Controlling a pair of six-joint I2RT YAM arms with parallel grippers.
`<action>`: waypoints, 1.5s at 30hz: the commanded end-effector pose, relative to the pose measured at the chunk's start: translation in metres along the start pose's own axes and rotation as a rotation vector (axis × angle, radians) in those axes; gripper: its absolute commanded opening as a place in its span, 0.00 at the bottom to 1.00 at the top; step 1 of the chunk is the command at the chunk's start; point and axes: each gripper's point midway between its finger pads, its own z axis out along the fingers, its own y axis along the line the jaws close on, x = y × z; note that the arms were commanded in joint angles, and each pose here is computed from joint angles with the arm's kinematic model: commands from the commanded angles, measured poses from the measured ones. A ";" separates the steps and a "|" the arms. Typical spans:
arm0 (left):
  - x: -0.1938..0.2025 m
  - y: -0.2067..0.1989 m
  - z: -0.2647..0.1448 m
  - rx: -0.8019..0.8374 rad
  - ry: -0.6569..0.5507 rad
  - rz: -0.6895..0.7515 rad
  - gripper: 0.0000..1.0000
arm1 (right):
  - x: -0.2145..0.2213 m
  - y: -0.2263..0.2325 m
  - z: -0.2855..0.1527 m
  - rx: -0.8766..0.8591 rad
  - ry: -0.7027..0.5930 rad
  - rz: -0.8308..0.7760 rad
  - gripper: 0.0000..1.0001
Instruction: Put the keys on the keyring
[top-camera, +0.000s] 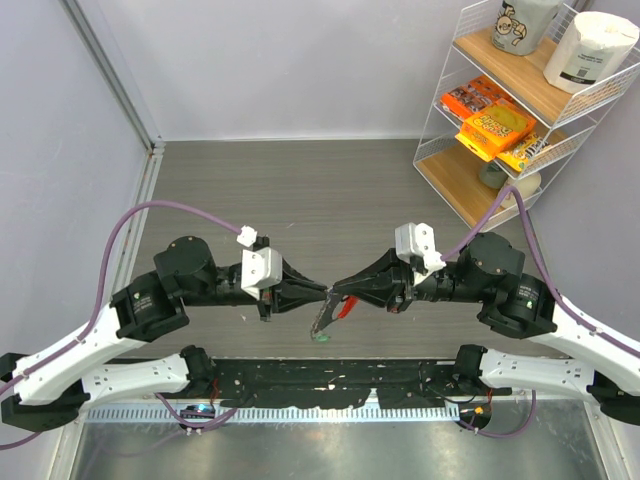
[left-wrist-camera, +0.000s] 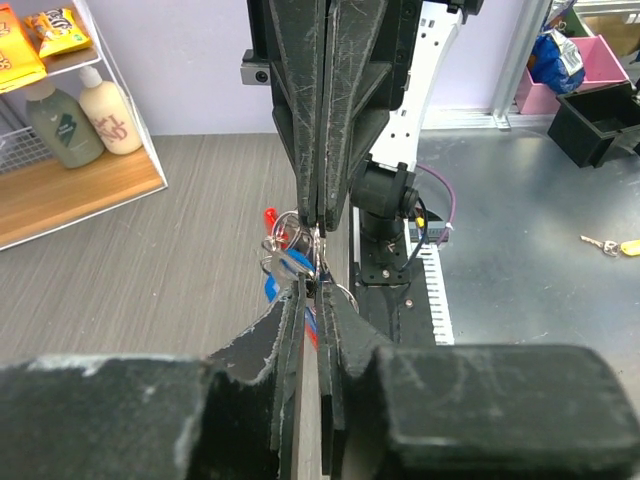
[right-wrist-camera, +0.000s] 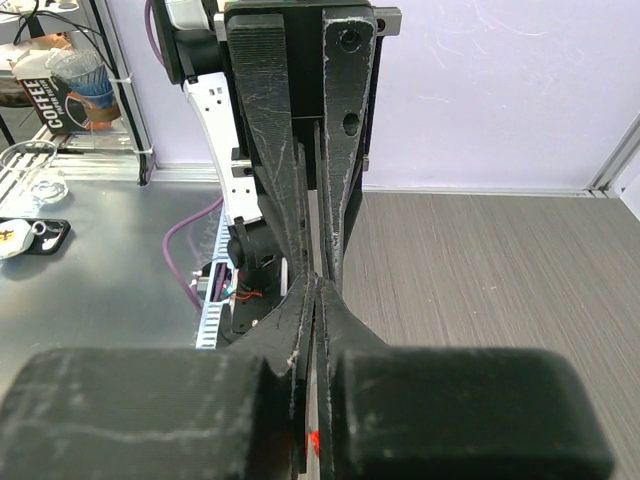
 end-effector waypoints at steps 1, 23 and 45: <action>-0.020 0.005 0.000 -0.023 -0.060 0.023 0.11 | -0.026 0.002 0.000 -0.009 -0.091 -0.027 0.06; -0.016 0.000 0.007 0.015 -0.064 0.004 0.00 | -0.044 -0.021 -0.009 0.146 -0.361 -0.021 0.06; -0.014 0.000 0.002 0.000 -0.081 0.015 0.07 | -0.051 -0.037 -0.010 0.228 -0.502 0.042 0.05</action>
